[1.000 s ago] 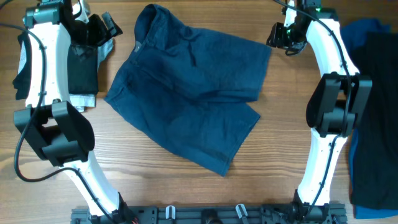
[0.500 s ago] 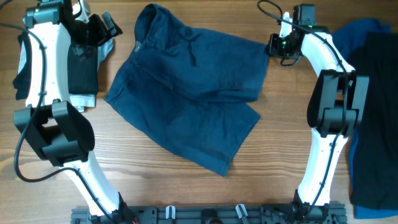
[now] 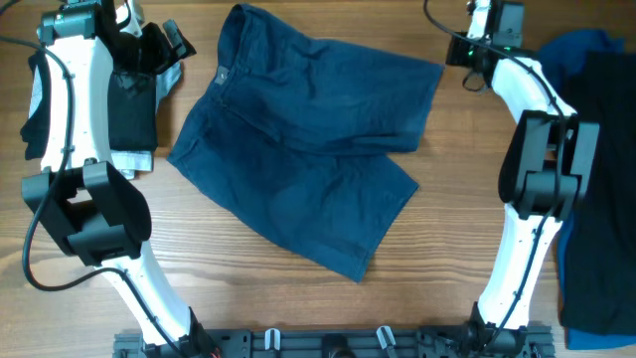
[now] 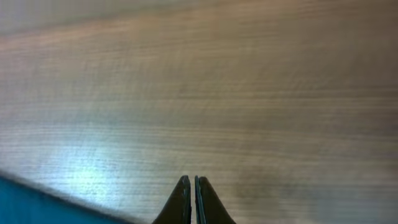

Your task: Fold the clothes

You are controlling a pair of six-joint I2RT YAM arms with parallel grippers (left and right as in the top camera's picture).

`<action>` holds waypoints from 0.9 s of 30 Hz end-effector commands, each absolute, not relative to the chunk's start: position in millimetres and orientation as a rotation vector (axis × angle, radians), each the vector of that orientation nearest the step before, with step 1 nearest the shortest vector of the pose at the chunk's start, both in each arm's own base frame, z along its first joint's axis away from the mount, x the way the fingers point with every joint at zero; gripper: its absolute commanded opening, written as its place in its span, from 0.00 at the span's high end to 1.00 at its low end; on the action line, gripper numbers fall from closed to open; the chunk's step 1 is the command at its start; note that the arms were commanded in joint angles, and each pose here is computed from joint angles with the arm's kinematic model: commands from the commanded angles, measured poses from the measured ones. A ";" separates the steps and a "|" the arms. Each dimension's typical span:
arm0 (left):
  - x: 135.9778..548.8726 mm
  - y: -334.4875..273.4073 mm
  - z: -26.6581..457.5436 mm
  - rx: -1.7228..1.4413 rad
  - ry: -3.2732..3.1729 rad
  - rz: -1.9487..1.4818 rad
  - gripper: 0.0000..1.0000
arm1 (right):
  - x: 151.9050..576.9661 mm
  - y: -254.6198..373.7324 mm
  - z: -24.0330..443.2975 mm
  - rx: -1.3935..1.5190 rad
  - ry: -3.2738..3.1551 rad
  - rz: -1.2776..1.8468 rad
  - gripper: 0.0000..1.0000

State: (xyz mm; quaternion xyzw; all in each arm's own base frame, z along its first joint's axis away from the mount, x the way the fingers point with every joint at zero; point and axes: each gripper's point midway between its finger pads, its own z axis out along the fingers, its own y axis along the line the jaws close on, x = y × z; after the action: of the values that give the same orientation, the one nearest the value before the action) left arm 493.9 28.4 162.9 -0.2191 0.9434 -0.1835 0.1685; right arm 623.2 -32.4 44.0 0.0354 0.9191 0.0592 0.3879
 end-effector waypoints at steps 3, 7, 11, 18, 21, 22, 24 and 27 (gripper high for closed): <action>494.7 28.5 156.1 -0.626 2.697 -0.515 0.00 | 637.7 -34.8 61.7 0.066 2.253 0.111 0.96; 494.7 28.3 156.1 -0.625 2.697 -0.515 0.00 | 602.8 -26.0 68.9 0.195 2.397 0.234 0.96; 494.7 28.5 156.1 -0.626 2.697 -0.515 0.00 | 572.9 -2.4 86.8 0.150 2.483 0.406 0.79; 494.7 28.3 156.1 -0.625 2.697 -0.515 0.00 | 559.0 -6.2 53.2 0.226 2.555 0.392 0.47; 494.7 28.5 156.1 -0.626 2.697 -0.515 0.00 | 558.8 2.0 31.6 0.200 2.553 0.440 0.47; 494.7 28.5 156.1 -0.626 2.697 -0.515 0.00 | 558.9 2.8 27.4 0.199 2.553 0.441 0.47; 494.7 28.3 156.1 -0.625 2.697 -0.515 0.00 | 559.0 7.5 14.8 0.176 2.560 0.462 0.48; 494.7 28.3 156.1 -0.625 2.697 -0.515 0.00 | 561.2 26.4 0.5 0.067 2.548 0.543 0.48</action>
State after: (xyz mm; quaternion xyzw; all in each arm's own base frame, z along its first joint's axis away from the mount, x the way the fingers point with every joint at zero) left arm 493.9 28.5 162.9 -0.2190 0.9435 -0.1831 0.1686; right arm 566.9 2.6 28.5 0.0577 0.9427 0.1620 0.2858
